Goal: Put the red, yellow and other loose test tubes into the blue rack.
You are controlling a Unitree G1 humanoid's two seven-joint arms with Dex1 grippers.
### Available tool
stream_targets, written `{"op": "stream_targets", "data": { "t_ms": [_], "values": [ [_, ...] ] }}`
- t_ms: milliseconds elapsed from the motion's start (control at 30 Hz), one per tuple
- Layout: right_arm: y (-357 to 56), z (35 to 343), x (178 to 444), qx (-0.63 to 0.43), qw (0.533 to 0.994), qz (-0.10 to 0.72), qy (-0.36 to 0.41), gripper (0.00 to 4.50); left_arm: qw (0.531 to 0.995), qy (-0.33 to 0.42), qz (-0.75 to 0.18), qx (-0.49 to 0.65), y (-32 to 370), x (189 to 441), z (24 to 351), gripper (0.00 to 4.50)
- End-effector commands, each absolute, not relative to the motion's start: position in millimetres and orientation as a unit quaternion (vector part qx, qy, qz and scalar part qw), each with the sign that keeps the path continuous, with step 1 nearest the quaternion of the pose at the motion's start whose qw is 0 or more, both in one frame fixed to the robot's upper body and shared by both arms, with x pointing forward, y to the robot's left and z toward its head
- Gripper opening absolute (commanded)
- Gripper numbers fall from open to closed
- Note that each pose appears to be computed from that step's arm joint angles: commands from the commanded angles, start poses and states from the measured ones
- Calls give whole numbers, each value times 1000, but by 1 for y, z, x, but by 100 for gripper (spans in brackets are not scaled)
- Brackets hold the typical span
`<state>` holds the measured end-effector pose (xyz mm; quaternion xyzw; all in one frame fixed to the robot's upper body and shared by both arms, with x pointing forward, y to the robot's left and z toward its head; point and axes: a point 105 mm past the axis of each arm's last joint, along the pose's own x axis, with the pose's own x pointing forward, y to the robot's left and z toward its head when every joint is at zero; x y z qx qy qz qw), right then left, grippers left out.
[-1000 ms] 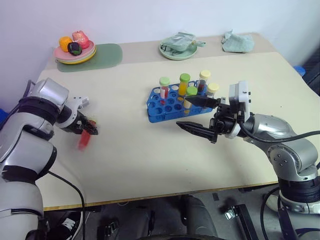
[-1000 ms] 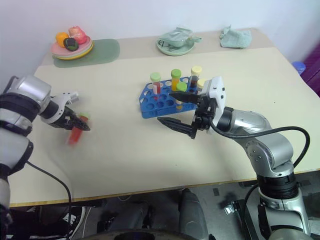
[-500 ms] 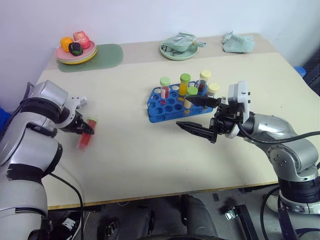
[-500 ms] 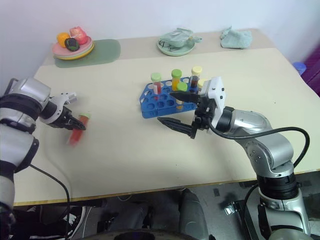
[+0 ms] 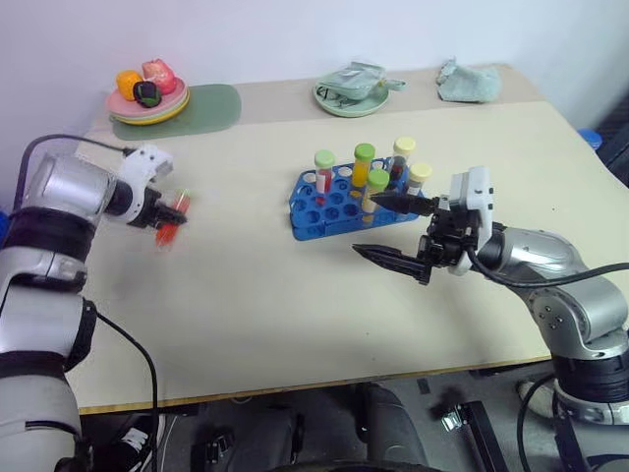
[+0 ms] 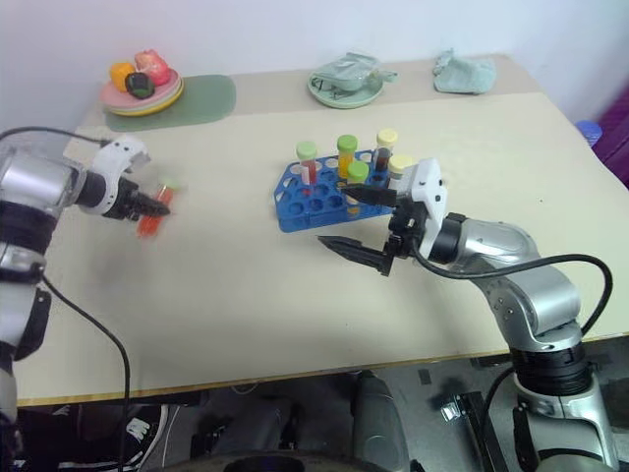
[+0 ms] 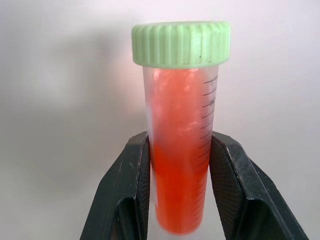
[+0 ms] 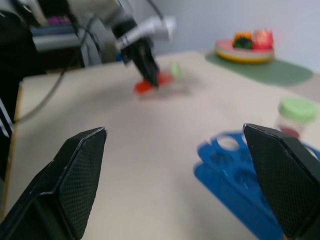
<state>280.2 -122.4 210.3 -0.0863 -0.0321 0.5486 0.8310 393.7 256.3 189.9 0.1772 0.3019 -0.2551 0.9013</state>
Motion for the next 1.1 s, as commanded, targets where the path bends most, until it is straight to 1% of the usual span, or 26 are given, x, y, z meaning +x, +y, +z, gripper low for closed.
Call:
{"op": "stream_targets", "data": {
  "t_ms": [33,100,133,200,267,433,533,667,733,900,967,1100],
  "values": [
    [-135,217,273,-84,822,563,-28,450,908,173,-332,190,230,388,227,168],
    [-140,216,270,-75,820,567,-13,450,905,112,-384,149,212,381,238,168],
    [-142,217,270,-74,821,566,-13,450,913,82,-375,138,210,382,245,168],
    [-147,219,271,-76,828,556,-19,450,919,-2,-379,109,199,381,262,168],
    [-151,218,271,-81,834,546,-16,450,908,-94,-401,73,183,373,277,168],
    [-156,220,272,-82,847,524,-23,450,869,-216,-444,18,141,357,284,168],
    [-162,222,275,-87,858,506,-28,450,852,-243,-464,-17,119,353,278,168],
    [-168,224,280,-92,875,473,-44,450,832,-274,-481,-26,92,352,258,168],
    [-168,224,279,-88,880,465,-49,450,821,-290,-491,-12,78,351,248,168],
    [-165,222,274,-88,883,459,-47,450,822,-306,-481,9,55,354,228,168],
    [-167,223,274,-85,887,452,-47,450,830,-313,-461,3,52,359,222,168],
    [-167,223,272,-83,889,448,-44,450,836,-326,-440,45,40,364,209,168]
  ]
}}
